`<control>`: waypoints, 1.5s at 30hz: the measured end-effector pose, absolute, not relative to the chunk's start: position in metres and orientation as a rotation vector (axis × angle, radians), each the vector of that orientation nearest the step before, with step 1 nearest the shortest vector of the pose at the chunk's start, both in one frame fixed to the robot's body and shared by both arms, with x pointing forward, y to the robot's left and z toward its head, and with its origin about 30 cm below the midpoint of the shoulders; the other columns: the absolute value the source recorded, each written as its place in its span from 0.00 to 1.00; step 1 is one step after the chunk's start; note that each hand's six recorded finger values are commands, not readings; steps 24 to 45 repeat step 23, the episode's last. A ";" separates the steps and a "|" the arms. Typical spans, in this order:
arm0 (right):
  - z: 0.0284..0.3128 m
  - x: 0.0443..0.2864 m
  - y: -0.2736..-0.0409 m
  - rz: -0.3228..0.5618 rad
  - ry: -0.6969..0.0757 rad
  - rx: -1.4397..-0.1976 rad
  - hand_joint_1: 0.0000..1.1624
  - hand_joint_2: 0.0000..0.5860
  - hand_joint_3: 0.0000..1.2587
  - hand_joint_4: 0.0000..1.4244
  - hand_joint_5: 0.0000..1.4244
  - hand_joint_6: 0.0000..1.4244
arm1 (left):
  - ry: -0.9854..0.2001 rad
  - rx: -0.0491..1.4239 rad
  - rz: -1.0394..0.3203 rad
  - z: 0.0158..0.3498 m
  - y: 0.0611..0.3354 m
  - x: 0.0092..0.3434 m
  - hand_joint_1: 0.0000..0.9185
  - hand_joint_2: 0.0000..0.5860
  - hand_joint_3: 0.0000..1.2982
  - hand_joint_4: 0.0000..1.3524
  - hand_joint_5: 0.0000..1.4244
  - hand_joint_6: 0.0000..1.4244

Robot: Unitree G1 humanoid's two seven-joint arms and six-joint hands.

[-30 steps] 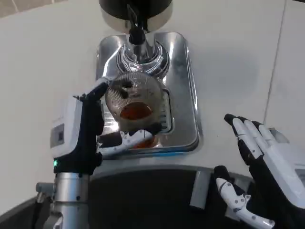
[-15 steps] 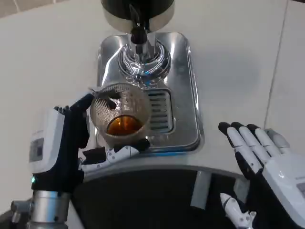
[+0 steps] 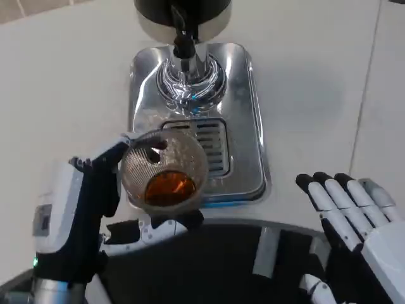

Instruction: Grasp the cup under the faucet to collect the drink, then remove the cup.

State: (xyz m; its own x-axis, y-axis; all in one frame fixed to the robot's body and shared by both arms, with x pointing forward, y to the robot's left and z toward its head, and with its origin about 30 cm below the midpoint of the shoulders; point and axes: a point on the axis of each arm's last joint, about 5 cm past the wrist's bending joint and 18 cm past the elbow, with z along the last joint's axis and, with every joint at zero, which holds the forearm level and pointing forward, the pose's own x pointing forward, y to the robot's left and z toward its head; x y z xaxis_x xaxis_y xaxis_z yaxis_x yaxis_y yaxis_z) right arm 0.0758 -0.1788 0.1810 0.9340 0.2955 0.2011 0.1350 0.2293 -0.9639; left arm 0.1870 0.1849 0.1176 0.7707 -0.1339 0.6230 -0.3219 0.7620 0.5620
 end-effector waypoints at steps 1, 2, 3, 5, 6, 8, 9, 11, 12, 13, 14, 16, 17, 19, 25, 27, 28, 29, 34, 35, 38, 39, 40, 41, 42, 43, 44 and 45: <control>0.181 0.075 -0.179 0.113 -0.380 -1.346 0.00 1.00 0.00 0.00 0.00 0.00 | -0.700 0.710 0.108 0.118 0.185 0.185 0.81 0.00 0.89 0.90 0.99 1.00; 0.181 0.075 -0.180 0.112 -0.380 -1.343 0.00 1.00 0.00 0.00 0.00 0.00 | -0.703 0.709 0.101 0.118 0.185 0.183 0.81 0.00 0.89 0.90 0.99 1.00; 0.181 0.075 -0.180 0.112 -0.380 -1.342 0.00 1.00 0.00 0.00 0.00 0.00 | -0.704 0.709 0.098 0.118 0.185 0.182 0.81 0.00 0.89 0.90 0.99 1.00; 0.181 0.075 -0.181 0.118 -0.384 -1.341 0.00 1.00 0.00 0.00 0.00 0.00 | -0.705 0.708 0.091 0.118 0.184 0.180 0.81 0.00 0.89 0.90 0.99 1.00; 0.181 0.075 -0.181 0.122 -0.388 -1.340 0.00 1.00 0.00 0.00 0.00 0.00 | -0.706 0.708 0.089 0.118 0.184 0.178 0.81 0.00 0.89 0.90 0.99 1.00; 0.181 0.075 -0.181 0.127 -0.394 -1.339 0.00 1.00 0.00 0.00 0.00 0.00 | -0.705 0.705 0.087 0.118 0.183 0.177 0.81 0.00 0.89 0.90 0.99 1.00; 0.181 0.075 -0.181 0.127 -0.395 -1.338 0.00 1.00 0.00 0.00 0.00 0.00 | -0.705 0.703 0.088 0.118 0.183 0.176 0.81 0.00 0.89 0.90 0.99 1.00; 0.181 0.076 -0.180 0.127 -0.398 -1.338 0.00 1.00 0.00 0.00 0.00 0.00 | -0.706 0.698 0.086 0.118 0.182 0.175 0.81 0.00 0.89 0.90 0.99 1.00; 0.181 0.076 -0.180 0.127 -0.399 -1.338 0.00 1.00 0.00 0.00 0.00 0.00 | -0.704 0.697 0.084 0.118 0.181 0.174 0.81 0.00 0.89 0.90 0.99 1.00; 0.181 0.076 -0.180 0.128 -0.400 -1.336 0.00 1.00 0.00 0.00 0.00 0.00 | -0.701 0.696 0.083 0.118 0.181 0.173 0.81 0.00 0.89 0.90 0.99 1.00; 0.182 0.077 -0.180 0.130 -0.403 -1.330 0.00 1.00 0.00 0.00 0.00 0.00 | -0.700 0.695 0.080 0.118 0.180 0.173 0.81 0.00 0.89 0.90 0.99 1.00; 0.182 0.077 -0.180 0.133 -0.406 -1.329 0.00 1.00 0.00 0.00 0.00 0.00 | -0.698 0.694 0.076 0.118 0.180 0.170 0.81 0.00 0.89 0.90 0.99 1.00; 0.182 0.077 -0.181 0.137 -0.406 -1.329 0.00 1.00 0.00 0.00 0.00 0.00 | -0.697 0.695 0.071 0.118 0.180 0.169 0.81 0.00 0.89 0.90 0.99 1.00; 0.183 0.077 -0.181 0.147 -0.414 -1.326 0.00 1.00 0.00 0.00 0.00 0.00 | -0.700 0.697 0.062 0.119 0.179 0.167 0.81 0.00 0.89 0.90 0.99 1.00; 0.184 0.075 -0.182 0.157 -0.421 -1.334 0.00 1.00 0.00 0.00 0.00 0.00 | -0.697 0.702 0.049 0.119 0.180 0.161 0.81 0.00 0.89 0.90 0.99 1.00; 0.184 0.075 -0.182 0.157 -0.421 -1.334 0.00 1.00 0.00 0.00 0.00 0.00 | -0.697 0.702 0.049 0.119 0.180 0.161 0.81 0.00 0.89 0.90 0.99 1.00; 0.184 0.075 -0.182 0.157 -0.421 -1.334 0.00 1.00 0.00 0.00 0.00 0.00 | -0.697 0.702 0.049 0.119 0.180 0.161 0.81 0.00 0.89 0.90 0.99 1.00; 0.184 0.075 -0.182 0.157 -0.421 -1.334 0.00 1.00 0.00 0.00 0.00 0.00 | -0.697 0.702 0.049 0.119 0.180 0.161 0.81 0.00 0.89 0.90 0.99 1.00; 0.184 0.075 -0.182 0.157 -0.421 -1.334 0.00 1.00 0.00 0.00 0.00 0.00 | -0.697 0.702 0.049 0.119 0.180 0.161 0.81 0.00 0.89 0.90 0.99 1.00; 0.184 0.075 -0.182 0.157 -0.421 -1.334 0.00 1.00 0.00 0.00 0.00 0.00 | -0.697 0.702 0.049 0.119 0.180 0.161 0.81 0.00 0.89 0.90 0.99 1.00; 0.184 0.075 -0.182 0.157 -0.421 -1.334 0.00 1.00 0.00 0.00 0.00 0.00 | -0.697 0.702 0.049 0.119 0.180 0.161 0.81 0.00 0.89 0.90 0.99 1.00; 0.184 0.075 -0.182 0.157 -0.421 -1.334 0.00 1.00 0.00 0.00 0.00 0.00 | -0.697 0.702 0.049 0.119 0.180 0.161 0.81 0.00 0.89 0.90 0.99 1.00; 0.184 0.075 -0.182 0.157 -0.421 -1.334 0.00 1.00 0.00 0.00 0.00 0.00 | -0.697 0.702 0.049 0.119 0.180 0.161 0.81 0.00 0.89 0.90 0.99 1.00; 0.184 0.075 -0.182 0.157 -0.421 -1.334 0.00 1.00 0.00 0.00 0.00 0.00 | -0.697 0.702 0.049 0.119 0.180 0.161 0.81 0.00 0.89 0.90 0.99 1.00; 0.184 0.075 -0.182 0.157 -0.421 -1.334 0.00 1.00 0.00 0.00 0.00 0.00 | -0.697 0.702 0.049 0.119 0.180 0.161 0.81 0.00 0.89 0.90 0.99 1.00; 0.184 0.075 -0.182 0.157 -0.421 -1.334 0.00 1.00 0.00 0.00 0.00 0.00 | -0.697 0.702 0.049 0.119 0.180 0.161 0.81 0.00 0.89 0.90 0.99 1.00; 0.184 0.075 -0.182 0.157 -0.421 -1.334 0.00 1.00 0.00 0.00 0.00 0.00 | -0.697 0.702 0.049 0.119 0.180 0.161 0.81 0.00 0.89 0.90 0.99 1.00; 0.184 0.075 -0.182 0.157 -0.421 -1.334 0.00 1.00 0.00 0.00 0.00 0.00 | -0.697 0.702 0.049 0.119 0.180 0.161 0.81 0.00 0.89 0.90 0.99 1.00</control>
